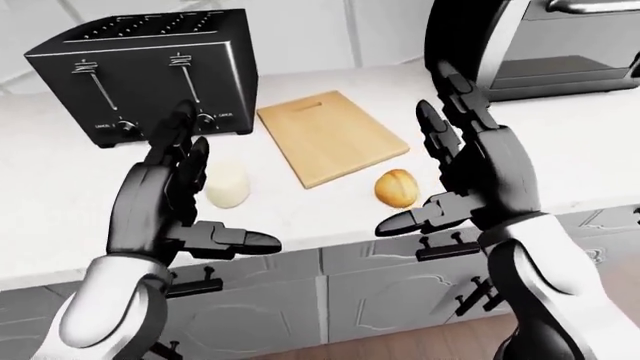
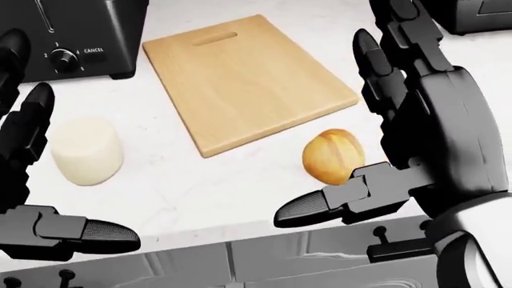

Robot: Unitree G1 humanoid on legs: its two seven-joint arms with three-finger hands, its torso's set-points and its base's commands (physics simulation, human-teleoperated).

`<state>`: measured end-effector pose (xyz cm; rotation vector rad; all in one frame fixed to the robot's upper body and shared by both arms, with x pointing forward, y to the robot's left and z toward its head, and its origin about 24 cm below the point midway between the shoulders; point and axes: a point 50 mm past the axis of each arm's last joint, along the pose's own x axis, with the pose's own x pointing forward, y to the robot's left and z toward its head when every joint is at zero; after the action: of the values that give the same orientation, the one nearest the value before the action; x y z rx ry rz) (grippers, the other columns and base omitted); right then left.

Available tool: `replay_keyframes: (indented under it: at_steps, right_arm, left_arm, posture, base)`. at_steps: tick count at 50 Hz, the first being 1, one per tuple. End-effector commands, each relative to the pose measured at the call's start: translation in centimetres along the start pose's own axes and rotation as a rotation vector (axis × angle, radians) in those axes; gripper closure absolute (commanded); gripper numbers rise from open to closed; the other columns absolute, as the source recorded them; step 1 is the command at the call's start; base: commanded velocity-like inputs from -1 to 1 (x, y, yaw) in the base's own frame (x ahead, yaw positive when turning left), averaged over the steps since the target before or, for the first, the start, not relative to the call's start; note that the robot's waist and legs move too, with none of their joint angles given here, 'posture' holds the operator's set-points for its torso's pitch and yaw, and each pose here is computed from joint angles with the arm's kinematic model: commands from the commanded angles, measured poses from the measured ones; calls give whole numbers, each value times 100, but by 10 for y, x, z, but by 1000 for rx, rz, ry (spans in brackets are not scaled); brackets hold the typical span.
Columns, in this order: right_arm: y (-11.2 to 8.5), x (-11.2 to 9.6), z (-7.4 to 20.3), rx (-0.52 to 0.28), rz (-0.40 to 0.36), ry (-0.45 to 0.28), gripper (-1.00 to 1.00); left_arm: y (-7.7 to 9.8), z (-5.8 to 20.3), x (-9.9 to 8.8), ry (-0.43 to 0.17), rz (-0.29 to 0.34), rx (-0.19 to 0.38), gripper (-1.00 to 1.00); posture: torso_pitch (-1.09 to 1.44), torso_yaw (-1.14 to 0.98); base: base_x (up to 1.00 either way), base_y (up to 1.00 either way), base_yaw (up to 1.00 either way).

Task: Place the bread and cheese on the cutting board.

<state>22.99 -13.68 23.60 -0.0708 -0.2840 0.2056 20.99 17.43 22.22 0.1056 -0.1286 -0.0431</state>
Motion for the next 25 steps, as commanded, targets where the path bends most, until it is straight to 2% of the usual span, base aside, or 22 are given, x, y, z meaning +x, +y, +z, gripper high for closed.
replay_keyframes:
  at_steps: [1,4,12,17,21,25]
  right_arm:
    - [-1,-1,12,-26,-2,-77,-100]
    - [-2,-1,14,-43,-7,-79,-100]
    - [-14,8,24,-167,18,-77,-100]
    - [-15,16,28,-175,52,-62,-100]
    - [-22,27,25,-284,120,-28,-100]
    - [-37,46,25,-369,134,7,-100]
  left_arm:
    - [2,11,-2,-76,21,8,-100]
    - [3,9,-3,-76,21,8,-100]
    - [5,10,-5,-79,26,3,-100]
    - [4,7,-4,-74,26,3,-100]
    - [4,9,-4,-77,22,3,-100]
    - [4,8,-3,-75,20,2,-100]
  posture:
    - [0,0]
    - [0,0]
    - [0,0]
    - [0,0]
    - [0,0]
    - [0,0]
  base:
    - [0,0,0]
    - [0,0,0]
    - [0,0,0]
    - [0,0,0]
    - [0,0,0]
    - [0,0,0]
